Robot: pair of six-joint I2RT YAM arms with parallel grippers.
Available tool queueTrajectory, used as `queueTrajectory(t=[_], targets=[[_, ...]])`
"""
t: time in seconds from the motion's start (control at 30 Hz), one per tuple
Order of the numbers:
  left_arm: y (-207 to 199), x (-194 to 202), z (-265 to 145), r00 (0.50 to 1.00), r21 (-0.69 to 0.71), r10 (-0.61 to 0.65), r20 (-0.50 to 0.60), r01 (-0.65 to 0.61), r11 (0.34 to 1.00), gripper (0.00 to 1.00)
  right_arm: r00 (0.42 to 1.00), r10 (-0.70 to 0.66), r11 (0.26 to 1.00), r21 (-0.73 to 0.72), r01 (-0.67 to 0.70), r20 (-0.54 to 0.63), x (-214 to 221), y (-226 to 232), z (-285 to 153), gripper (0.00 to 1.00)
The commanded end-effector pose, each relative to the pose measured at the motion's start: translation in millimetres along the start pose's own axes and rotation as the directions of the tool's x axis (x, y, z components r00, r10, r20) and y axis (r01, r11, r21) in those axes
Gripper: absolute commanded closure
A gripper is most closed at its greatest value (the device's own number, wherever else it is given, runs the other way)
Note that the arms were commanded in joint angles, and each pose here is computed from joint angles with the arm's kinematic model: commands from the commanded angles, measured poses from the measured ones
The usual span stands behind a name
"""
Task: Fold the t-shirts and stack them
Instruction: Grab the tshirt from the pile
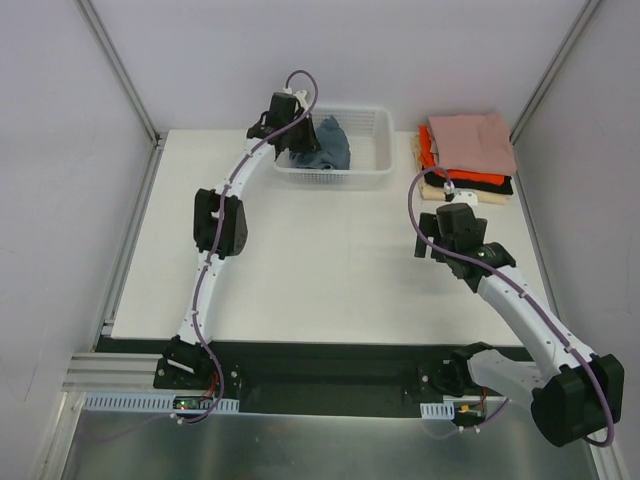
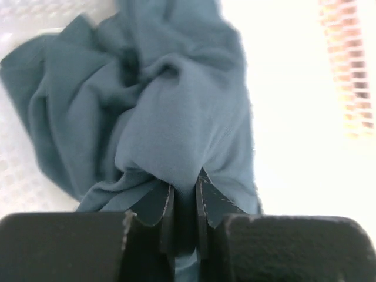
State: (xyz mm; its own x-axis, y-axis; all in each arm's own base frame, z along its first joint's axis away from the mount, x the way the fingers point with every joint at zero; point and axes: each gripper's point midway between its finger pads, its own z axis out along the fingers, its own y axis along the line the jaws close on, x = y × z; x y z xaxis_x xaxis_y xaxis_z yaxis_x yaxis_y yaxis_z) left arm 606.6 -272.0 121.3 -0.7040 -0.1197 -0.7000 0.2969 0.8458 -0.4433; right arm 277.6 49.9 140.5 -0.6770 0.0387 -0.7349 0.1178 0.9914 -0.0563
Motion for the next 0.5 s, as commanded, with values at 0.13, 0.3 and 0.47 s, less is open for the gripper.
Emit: queueTrajectory(t=[0.13, 0.3, 0.47], targets=[[-175.7, -156.3, -193.5, 0.866, 0.253, 0.165, 0.472, -0.312, 0.916, 1.0, 0.997, 0.025, 1.0, 0.016, -0.026, 0.069, -8.8, -11.9, -18.4, 0.03], [-238.3, -149.0, -264.5, 0.808, 0.282, 0.225, 0.545, -0.43, 0.858, 1.0, 0.992, 0.063, 0.998, -0.004, -0.063, 0.114, -11.8, -13.8, -27.2, 0.03], [-308.2, -123.0, -339.2, 0.728, 0.278, 0.273, 0.629, -0.538, 0.796, 1.0, 0.986, 0.083, 0.996, 0.012, -0.086, 0.146, -12.3, -22.0, -34.4, 0.03]])
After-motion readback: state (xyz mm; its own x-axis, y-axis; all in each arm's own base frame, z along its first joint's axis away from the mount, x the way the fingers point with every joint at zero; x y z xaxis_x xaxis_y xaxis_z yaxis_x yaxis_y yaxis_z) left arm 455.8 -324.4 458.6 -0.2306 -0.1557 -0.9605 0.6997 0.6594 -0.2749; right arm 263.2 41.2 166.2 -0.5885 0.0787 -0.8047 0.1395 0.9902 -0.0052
